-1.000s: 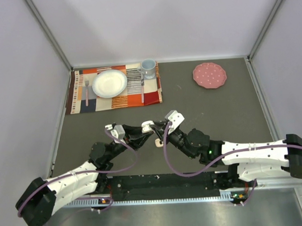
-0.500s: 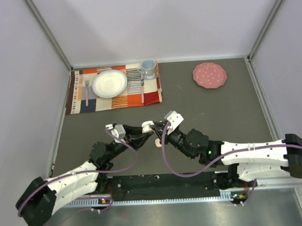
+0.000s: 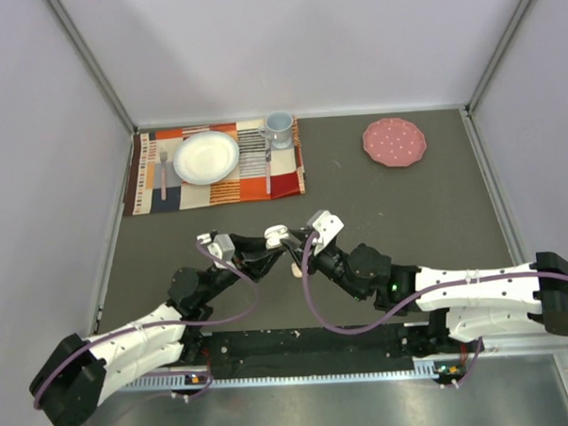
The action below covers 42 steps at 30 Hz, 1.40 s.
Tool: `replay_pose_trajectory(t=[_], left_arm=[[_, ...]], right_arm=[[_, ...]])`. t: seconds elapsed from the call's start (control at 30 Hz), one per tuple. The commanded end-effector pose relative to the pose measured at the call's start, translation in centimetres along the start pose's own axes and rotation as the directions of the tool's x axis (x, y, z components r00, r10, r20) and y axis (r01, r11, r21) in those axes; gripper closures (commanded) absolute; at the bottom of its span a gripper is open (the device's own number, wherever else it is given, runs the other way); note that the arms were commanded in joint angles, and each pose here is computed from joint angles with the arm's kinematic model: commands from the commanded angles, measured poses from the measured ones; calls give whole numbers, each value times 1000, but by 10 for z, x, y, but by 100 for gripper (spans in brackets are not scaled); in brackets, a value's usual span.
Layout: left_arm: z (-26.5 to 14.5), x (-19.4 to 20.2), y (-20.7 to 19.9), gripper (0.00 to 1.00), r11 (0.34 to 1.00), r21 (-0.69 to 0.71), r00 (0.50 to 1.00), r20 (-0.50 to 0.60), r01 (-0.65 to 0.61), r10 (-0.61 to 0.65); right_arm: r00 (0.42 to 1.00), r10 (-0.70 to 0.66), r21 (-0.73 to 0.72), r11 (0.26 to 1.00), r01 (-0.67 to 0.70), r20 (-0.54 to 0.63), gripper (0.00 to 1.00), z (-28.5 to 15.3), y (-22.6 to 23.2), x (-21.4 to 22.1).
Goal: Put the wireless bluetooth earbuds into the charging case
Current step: Insert the right earbud into the right side groove of the charging case, then pick up the left earbud from the center of the board.
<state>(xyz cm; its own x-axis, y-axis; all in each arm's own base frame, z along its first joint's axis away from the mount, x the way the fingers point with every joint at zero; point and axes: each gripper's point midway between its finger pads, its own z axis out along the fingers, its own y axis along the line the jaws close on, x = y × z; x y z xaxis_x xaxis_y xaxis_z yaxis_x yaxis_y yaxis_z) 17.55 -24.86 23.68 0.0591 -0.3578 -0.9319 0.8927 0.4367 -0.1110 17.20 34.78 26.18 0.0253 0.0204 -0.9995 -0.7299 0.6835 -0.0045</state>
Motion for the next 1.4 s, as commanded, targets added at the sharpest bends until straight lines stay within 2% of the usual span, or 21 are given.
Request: replay_pose_trajectory(t=[0.0, 0.07, 0.17, 0.23, 0.37, 0.5, 0.8, 0.93, 1.07, 1.23, 1.37], left_arm=[[8, -42, -3, 100, 999, 9, 989, 140, -48, 46], [8, -42, -3, 100, 999, 9, 989, 141, -48, 46], [7, -40, -3, 100, 999, 5, 990, 136, -46, 45], [7, -41, -2, 100, 999, 2, 989, 140, -48, 47], [6, -39, -2, 100, 999, -1, 989, 136, -51, 50], [5, -37, -1, 100, 998, -2, 990, 130, -55, 55], [5, -41, -2, 100, 996, -2, 986, 141, -88, 87], [9, -59, -2, 100, 990, -7, 973, 181, -142, 141], [17, -79, -4, 100, 979, -8, 956, 216, -202, 199], [28, -106, -6, 100, 963, -11, 931, 252, -270, 264], [28, -115, -2, 100, 968, -41, 926, 284, -246, 247]], right_arm=[[1000, 15, -27, 1000, -15, -2, 65, -2, 10, -6], [1000, 19, -31, 999, -19, 5, 62, -3, 10, -8], [998, 60, -24, 998, -59, 18, 49, -4, 9, -15], [995, 87, -24, 996, -86, 38, 46, -7, 7, -24], [986, 145, -19, 989, -144, 83, 27, -16, 1, -48], [972, 198, -11, 980, -199, 127, 19, -26, -10, -73], [940, 330, 83, 938, -337, 86, 17, -35, -52, -83], [908, 416, 134, 898, -419, 47, 14, -33, -71, -81], [862, 505, 134, 858, -495, -49, 14, -26, -84, -62], [824, 552, 241, 823, -514, -127, 14, -19, -109, -29], [761, 628, 372, 754, -541, -166, 16, -13, -122, 0]])
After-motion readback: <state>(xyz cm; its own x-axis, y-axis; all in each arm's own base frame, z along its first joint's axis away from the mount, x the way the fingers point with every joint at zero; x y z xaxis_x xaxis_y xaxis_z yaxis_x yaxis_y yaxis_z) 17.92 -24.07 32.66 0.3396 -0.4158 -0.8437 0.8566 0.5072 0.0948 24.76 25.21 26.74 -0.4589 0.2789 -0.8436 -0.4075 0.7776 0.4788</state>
